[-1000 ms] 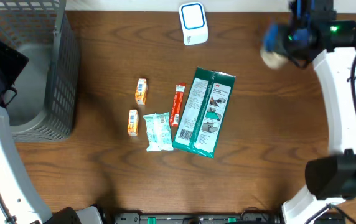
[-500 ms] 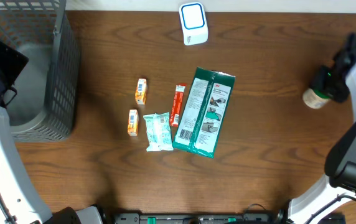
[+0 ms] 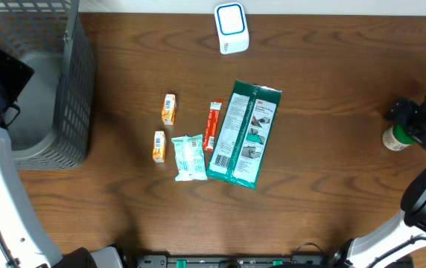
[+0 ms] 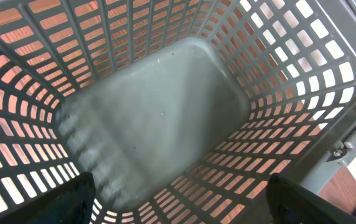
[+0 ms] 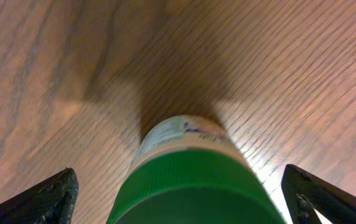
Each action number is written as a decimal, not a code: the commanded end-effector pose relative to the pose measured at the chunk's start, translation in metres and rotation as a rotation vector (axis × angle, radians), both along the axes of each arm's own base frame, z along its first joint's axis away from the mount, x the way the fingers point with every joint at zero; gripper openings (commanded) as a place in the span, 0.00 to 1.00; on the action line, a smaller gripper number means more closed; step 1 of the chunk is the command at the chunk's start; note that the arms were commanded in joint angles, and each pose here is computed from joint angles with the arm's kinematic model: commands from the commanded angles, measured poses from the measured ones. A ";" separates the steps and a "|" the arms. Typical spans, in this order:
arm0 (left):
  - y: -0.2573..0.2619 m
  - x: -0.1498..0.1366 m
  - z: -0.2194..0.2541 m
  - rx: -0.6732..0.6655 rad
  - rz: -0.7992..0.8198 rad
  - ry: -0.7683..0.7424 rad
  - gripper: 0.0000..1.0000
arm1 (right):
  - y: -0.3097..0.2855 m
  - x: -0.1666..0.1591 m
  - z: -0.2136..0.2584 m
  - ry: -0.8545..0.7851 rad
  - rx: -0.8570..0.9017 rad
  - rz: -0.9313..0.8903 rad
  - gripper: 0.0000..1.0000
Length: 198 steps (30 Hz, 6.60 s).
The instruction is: Scan the item barcode
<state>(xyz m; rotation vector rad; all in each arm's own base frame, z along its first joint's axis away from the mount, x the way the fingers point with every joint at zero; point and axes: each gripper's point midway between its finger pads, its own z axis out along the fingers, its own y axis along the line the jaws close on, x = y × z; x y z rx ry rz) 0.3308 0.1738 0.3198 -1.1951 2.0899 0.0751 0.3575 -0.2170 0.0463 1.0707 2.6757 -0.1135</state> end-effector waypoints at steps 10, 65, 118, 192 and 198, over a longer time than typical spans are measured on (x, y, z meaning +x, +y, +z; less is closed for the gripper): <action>0.002 -0.001 0.002 0.009 0.002 -0.001 0.88 | 0.033 0.028 0.099 -0.082 0.111 0.082 0.99; 0.002 -0.001 0.002 0.009 0.002 -0.001 0.88 | 0.485 0.005 -0.016 -0.272 0.105 1.132 0.27; 0.002 -0.001 0.002 0.009 0.002 -0.001 0.88 | 0.461 0.014 0.046 -0.371 0.330 1.098 0.26; -0.255 0.018 -0.078 0.078 -0.539 0.307 0.07 | 0.421 -0.014 -0.042 -0.055 0.205 1.032 0.06; -0.206 -0.020 -0.048 0.231 -0.397 0.330 0.08 | 0.421 -0.014 -0.042 -0.055 0.205 1.032 0.06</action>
